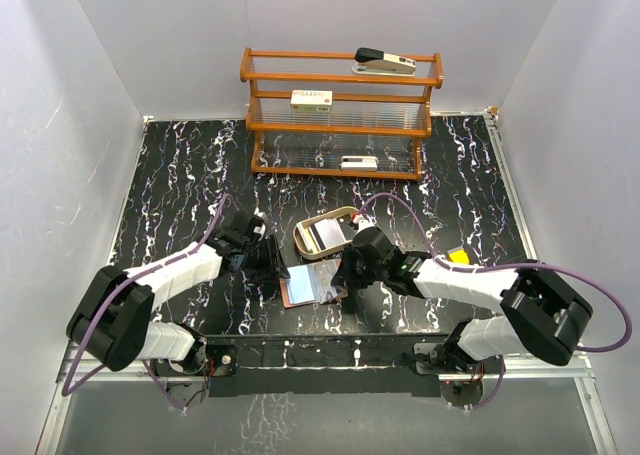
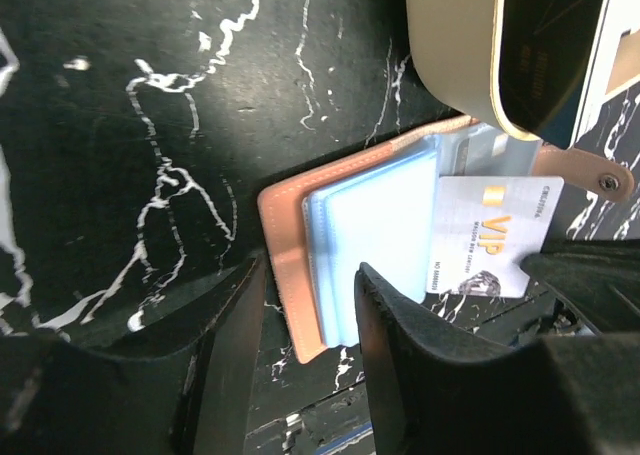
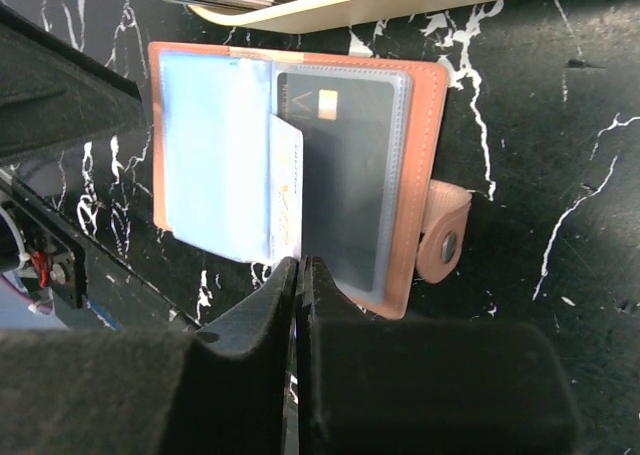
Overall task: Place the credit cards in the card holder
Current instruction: Insert the credit card into the card holder.
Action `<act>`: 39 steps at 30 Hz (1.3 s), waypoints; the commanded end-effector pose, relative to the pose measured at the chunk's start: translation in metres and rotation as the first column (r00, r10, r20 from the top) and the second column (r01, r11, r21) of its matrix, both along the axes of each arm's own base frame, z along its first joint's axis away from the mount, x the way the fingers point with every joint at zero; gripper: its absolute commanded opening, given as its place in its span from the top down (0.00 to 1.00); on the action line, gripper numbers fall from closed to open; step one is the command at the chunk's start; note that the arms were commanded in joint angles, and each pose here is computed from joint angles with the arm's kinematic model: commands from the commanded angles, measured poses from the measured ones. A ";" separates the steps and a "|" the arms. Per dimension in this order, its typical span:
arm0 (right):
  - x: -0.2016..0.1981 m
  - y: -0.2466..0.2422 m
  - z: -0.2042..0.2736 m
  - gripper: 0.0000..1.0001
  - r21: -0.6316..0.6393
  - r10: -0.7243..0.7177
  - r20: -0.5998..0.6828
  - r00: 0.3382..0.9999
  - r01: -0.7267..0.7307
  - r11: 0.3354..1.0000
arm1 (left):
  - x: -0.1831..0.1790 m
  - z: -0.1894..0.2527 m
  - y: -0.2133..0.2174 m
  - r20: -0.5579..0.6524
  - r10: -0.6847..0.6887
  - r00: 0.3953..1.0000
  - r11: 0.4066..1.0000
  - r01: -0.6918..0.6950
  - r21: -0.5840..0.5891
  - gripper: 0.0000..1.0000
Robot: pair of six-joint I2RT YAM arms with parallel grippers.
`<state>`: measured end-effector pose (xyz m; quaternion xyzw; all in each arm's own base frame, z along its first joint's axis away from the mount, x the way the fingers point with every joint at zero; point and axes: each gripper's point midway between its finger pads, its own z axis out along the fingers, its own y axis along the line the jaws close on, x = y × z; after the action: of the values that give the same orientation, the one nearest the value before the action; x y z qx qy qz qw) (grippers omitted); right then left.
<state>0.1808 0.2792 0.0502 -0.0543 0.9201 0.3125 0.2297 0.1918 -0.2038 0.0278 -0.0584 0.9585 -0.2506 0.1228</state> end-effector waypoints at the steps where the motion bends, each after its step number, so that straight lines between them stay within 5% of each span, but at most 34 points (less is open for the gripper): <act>1: 0.005 0.012 0.031 1.00 0.067 0.032 0.051 0.998 -0.036 0.997 | 0.010 0.013 0.021 0.048 0.071 0.996 0.992 -0.075 0.100 0.59; 13: 0.006 0.023 0.058 1.00 0.135 0.066 0.078 0.995 -0.076 0.988 | 0.011 0.000 0.006 0.015 0.037 0.999 0.998 -0.038 0.050 0.57; 24: 0.011 0.024 0.033 1.00 0.141 0.087 0.026 0.996 -0.090 0.986 | 0.008 -0.016 0.004 0.000 0.007 1.000 0.999 -0.007 0.041 0.67; 39: 0.014 0.017 0.012 1.00 0.130 0.062 -0.011 0.998 -0.060 0.990 | 0.002 -0.017 -0.001 0.003 -0.032 0.999 0.999 0.032 0.006 0.68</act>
<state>0.1898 0.2916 0.0570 -0.0617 0.9081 0.3629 0.1997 0.2076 -0.2118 0.0201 -0.0475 0.9542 -0.2597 0.1410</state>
